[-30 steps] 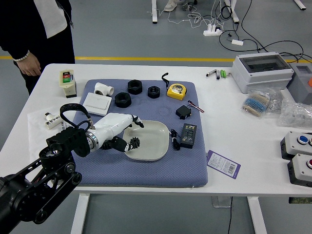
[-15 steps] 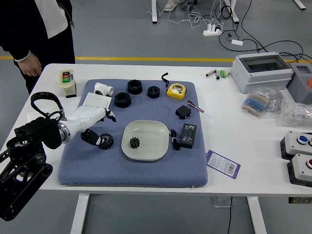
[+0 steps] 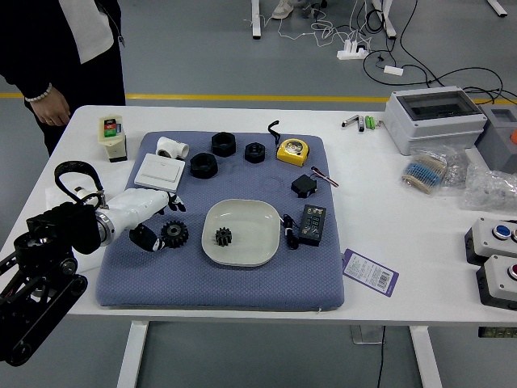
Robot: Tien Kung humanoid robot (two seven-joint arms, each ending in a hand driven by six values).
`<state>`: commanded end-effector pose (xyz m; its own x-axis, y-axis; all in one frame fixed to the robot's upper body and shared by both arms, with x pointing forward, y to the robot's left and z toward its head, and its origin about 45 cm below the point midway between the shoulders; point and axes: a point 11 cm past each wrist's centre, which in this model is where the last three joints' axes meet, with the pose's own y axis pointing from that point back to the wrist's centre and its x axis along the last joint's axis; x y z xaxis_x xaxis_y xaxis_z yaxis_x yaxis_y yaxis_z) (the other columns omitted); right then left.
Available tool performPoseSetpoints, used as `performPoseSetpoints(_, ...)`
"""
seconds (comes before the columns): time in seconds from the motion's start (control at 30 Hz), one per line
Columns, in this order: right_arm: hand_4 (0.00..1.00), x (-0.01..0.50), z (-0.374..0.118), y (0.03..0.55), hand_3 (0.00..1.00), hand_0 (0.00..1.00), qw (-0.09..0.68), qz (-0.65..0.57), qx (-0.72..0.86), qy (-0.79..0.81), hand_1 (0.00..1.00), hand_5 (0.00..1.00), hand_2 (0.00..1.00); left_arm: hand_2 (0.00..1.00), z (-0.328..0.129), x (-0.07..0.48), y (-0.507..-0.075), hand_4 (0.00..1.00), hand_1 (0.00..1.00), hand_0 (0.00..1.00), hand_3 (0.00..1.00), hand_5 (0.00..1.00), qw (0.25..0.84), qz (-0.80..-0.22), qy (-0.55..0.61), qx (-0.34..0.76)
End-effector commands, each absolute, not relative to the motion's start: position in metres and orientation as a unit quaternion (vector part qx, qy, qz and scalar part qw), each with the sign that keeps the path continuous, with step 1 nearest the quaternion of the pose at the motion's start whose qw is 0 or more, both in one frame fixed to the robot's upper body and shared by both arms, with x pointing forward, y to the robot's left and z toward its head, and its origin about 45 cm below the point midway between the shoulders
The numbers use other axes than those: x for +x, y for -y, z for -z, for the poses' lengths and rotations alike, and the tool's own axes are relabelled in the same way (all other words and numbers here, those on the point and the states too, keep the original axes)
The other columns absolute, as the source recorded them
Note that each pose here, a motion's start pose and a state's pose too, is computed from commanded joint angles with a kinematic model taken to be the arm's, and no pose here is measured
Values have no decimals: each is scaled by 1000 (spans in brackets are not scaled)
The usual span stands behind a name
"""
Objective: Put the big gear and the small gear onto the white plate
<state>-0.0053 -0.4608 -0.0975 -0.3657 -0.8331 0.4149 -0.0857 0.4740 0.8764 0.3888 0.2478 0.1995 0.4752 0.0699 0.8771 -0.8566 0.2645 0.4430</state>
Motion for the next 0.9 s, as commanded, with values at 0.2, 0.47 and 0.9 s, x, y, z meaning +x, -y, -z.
performPoseSetpoints(0.2,738,-5,97,461,536,610,465,402,319,722,619,698,721,787,-192,390,-243,853,710,571,791,6,697,-327,386,508)
performPoseSetpoints(0.47,737,-8,97,461,535,610,466,403,318,721,620,697,721,760,-184,389,-237,854,693,567,785,16,703,-319,386,505)
performPoseSetpoints(0.9,738,-11,98,461,536,611,469,403,317,719,620,698,721,538,-179,391,-238,484,526,432,604,2,699,-323,387,507)
